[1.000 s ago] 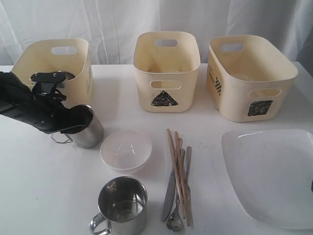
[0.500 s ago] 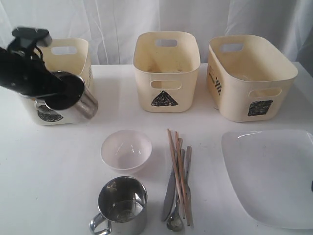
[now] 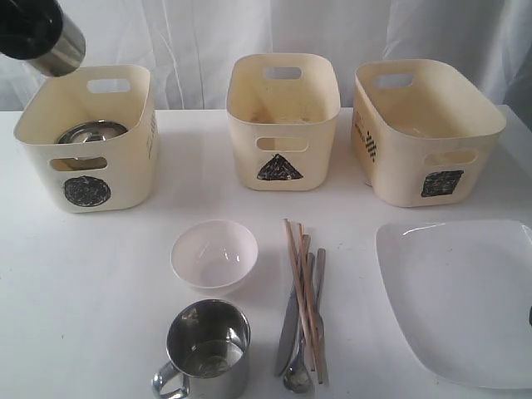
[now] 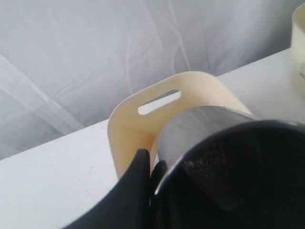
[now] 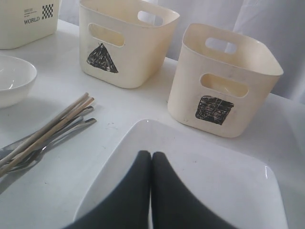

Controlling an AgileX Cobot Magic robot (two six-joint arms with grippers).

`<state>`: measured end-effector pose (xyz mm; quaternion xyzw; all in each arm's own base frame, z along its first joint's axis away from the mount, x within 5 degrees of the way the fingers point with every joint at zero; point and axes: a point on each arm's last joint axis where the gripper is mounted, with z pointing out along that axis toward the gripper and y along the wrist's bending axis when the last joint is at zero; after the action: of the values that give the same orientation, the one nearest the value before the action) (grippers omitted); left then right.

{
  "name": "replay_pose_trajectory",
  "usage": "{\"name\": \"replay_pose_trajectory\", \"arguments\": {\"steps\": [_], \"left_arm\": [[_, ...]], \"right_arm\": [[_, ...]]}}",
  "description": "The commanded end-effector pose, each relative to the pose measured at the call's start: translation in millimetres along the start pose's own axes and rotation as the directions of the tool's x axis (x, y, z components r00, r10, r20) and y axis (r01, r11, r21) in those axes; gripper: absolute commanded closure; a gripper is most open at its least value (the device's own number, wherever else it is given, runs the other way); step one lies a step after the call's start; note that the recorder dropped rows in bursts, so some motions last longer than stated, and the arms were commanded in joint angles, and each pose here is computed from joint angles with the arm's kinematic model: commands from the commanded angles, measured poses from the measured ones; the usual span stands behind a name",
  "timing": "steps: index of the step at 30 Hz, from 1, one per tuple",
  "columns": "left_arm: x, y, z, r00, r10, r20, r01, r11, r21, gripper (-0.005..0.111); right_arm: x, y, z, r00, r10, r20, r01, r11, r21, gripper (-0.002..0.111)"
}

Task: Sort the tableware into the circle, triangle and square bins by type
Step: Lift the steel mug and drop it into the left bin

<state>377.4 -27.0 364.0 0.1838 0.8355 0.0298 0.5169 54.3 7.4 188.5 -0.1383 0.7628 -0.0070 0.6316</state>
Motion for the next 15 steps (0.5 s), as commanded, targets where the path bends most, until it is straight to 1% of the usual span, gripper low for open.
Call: {"name": "replay_pose_trajectory", "arguments": {"steps": [1, 2, 4, 7, 9, 11, 14, 15], "left_arm": [[22, 9.9, 66, 0.995, -0.073, -0.067, 0.074, 0.997, 0.003, 0.107], [27, 10.5, 82, 0.994, -0.076, -0.078, 0.076, 0.997, 0.003, 0.107], [38, 9.5, 105, 0.99, -0.084, -0.109, 0.085, 0.996, 0.012, 0.107], [51, 6.3, 131, 0.981, -0.124, -0.15, 0.131, 0.991, 0.036, 0.105], [56, 5.4, 141, 0.977, -0.128, -0.168, 0.137, 0.989, 0.045, 0.098], [60, 4.1, 147, 0.973, -0.129, -0.19, 0.142, 0.988, 0.057, 0.087], [61, 2.3, 147, 0.968, -0.137, -0.211, 0.155, 0.985, 0.073, 0.071], [60, 1.6, 144, 0.965, -0.141, -0.221, 0.163, 0.983, 0.084, 0.067]], "right_arm": [[1, 0, 0, 1.0, 0.009, 0.005, -0.009, 1.0, 0.006, 0.108], [1, 0, 0, 1.0, 0.009, 0.005, -0.009, 1.0, 0.006, 0.108], [1, 0, 0, 1.0, 0.009, 0.005, -0.009, 1.0, 0.006, 0.108], [1, 0, 0, 1.0, 0.009, 0.005, -0.009, 1.0, 0.006, 0.108], [1, 0, 0, 1.0, 0.009, 0.005, -0.009, 1.0, 0.006, 0.108], [1, 0, 0, 1.0, 0.009, 0.005, -0.009, 1.0, 0.006, 0.108], [1, 0, 0, 1.0, 0.009, 0.005, -0.009, 1.0, 0.006, 0.108], [1, 0, 0, 1.0, 0.009, 0.005, -0.009, 1.0, 0.006, 0.108]]}}
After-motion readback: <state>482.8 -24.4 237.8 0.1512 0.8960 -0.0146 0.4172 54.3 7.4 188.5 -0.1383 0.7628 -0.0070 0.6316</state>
